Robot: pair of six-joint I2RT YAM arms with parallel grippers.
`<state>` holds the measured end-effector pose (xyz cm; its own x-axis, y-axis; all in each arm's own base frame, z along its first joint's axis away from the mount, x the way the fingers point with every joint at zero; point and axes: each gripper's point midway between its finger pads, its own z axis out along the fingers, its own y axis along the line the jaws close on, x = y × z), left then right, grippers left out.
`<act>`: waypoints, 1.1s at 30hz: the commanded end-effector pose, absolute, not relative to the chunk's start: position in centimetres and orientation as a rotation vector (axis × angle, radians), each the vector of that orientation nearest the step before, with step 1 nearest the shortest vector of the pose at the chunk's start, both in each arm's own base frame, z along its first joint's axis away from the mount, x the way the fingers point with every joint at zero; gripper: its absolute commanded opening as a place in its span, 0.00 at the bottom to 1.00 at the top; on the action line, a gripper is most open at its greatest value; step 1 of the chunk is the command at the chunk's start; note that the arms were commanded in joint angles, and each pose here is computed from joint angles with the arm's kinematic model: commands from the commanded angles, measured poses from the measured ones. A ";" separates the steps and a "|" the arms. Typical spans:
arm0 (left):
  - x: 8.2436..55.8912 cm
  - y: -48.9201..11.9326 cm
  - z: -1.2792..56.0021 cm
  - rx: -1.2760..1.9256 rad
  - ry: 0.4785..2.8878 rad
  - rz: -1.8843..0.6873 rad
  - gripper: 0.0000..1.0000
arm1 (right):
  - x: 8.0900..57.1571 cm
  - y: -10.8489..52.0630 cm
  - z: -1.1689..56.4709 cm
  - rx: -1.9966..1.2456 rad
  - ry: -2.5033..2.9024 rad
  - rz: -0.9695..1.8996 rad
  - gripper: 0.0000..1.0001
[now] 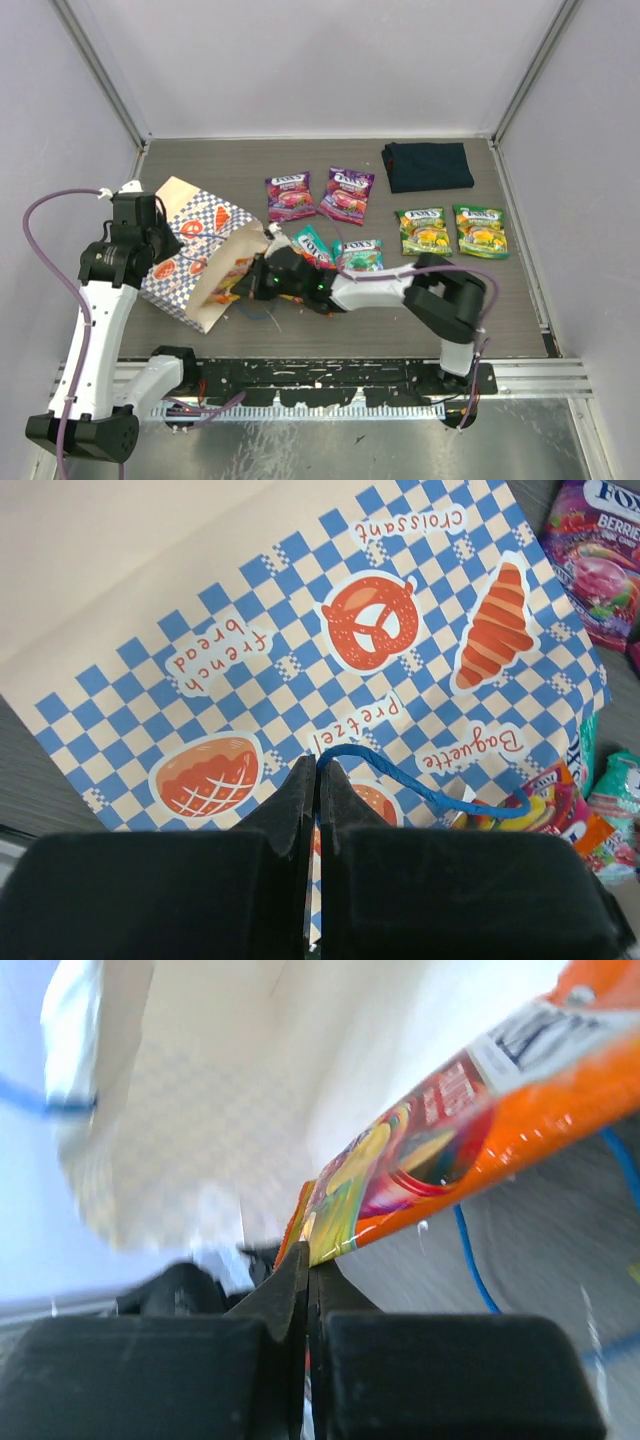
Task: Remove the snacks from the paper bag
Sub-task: Take out the snack from the paper bag, then place the snack at the center of the board.
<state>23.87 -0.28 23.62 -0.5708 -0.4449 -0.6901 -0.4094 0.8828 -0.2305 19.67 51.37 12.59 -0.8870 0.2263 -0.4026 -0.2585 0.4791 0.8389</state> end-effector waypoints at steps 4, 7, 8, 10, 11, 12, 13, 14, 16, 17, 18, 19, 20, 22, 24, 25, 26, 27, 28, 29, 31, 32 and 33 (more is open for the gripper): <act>25.7 2.2 27.6 -0.642 2.070 0.056 0.00 | 18.2 42.9 20.0 -0.309 2.005 1.535 0.01; 26.0 2.1 27.7 -0.640 2.068 0.055 0.00 | 17.9 39.3 20.7 -0.428 1.990 1.472 0.01; 26.1 2.1 27.7 -0.637 2.068 0.056 0.00 | 17.7 38.1 21.5 -0.474 1.959 1.455 0.01; 26.2 2.1 27.6 -0.634 2.072 0.059 0.00 | 17.2 36.3 21.6 -0.541 1.952 1.424 0.01; 26.3 2.1 27.5 -0.634 2.073 0.060 0.00 | 17.2 35.5 21.6 -0.555 1.950 1.400 0.01; 26.3 2.1 27.4 -0.634 2.077 0.060 0.00 | 17.4 34.6 21.4 -0.553 1.955 1.371 0.01; 26.3 2.1 27.3 -0.633 2.082 0.060 0.00 | 17.8 33.6 21.0 -0.541 1.963 1.342 0.01; 26.3 2.1 27.3 -0.632 2.084 0.059 0.00 | 18.5 32.4 20.2 -0.513 1.979 1.307 0.01; 26.2 2.0 27.1 -0.631 2.087 0.058 0.00 | 19.5 30.3 18.2 -0.458 2.025 1.261 0.01; 26.1 2.0 27.0 -0.629 2.086 0.058 0.00 | 19.7 29.4 16.8 -0.436 2.061 1.249 0.01; 26.1 2.1 27.0 -0.628 2.086 0.060 0.00 | 19.9 28.6 15.4 -0.414 2.100 1.240 0.01; 26.1 2.1 26.8 -0.627 2.089 0.063 0.00 | 19.8 27.9 13.7 -0.398 2.149 1.236 0.01; 26.1 2.1 26.8 -0.625 2.092 0.065 0.00 | 19.6 27.5 12.4 -0.387 2.193 1.234 0.01; 26.1 2.1 26.7 -0.619 2.096 0.070 0.00 | 19.3 27.0 9.8 -0.364 2.285 1.212 0.01; 26.1 2.2 26.7 -0.617 2.098 0.075 0.00 | 19.5 26.0 7.3 -0.308 2.377 1.118 0.01; 26.1 2.2 26.8 -0.617 2.096 0.077 0.00 | 19.6 25.4 6.5 -0.279 2.407 1.076 0.01; 26.0 2.2 26.9 -0.616 2.092 0.079 0.00 | 19.8 24.9 6.0 -0.249 2.420 1.035 0.01; 26.0 2.3 27.0 -0.614 2.089 0.078 0.00 | 20.1 24.3 5.7 -0.219 2.425 0.987 0.01; 26.0 2.3 27.1 -0.611 2.087 0.080 0.00 | 20.5 23.7 5.7 -0.191 2.419 0.942 0.01; 26.0 2.3 27.2 -0.609 2.086 0.082 0.00 | 20.9 23.1 5.7 -0.165 2.416 0.892 0.01; 25.9 2.4 27.5 -0.606 2.081 0.083 0.00 | 21.8 21.8 6.3 -0.119 2.390 0.790 0.01; 25.9 2.4 27.7 -0.605 2.075 0.083 0.00 | 22.2 21.2 6.6 -0.103 2.376 0.744 0.01; 26.0 2.4 27.9 -0.601 2.072 0.082 0.00 | 22.6 20.6 7.1 -0.090 2.359 0.706 0.01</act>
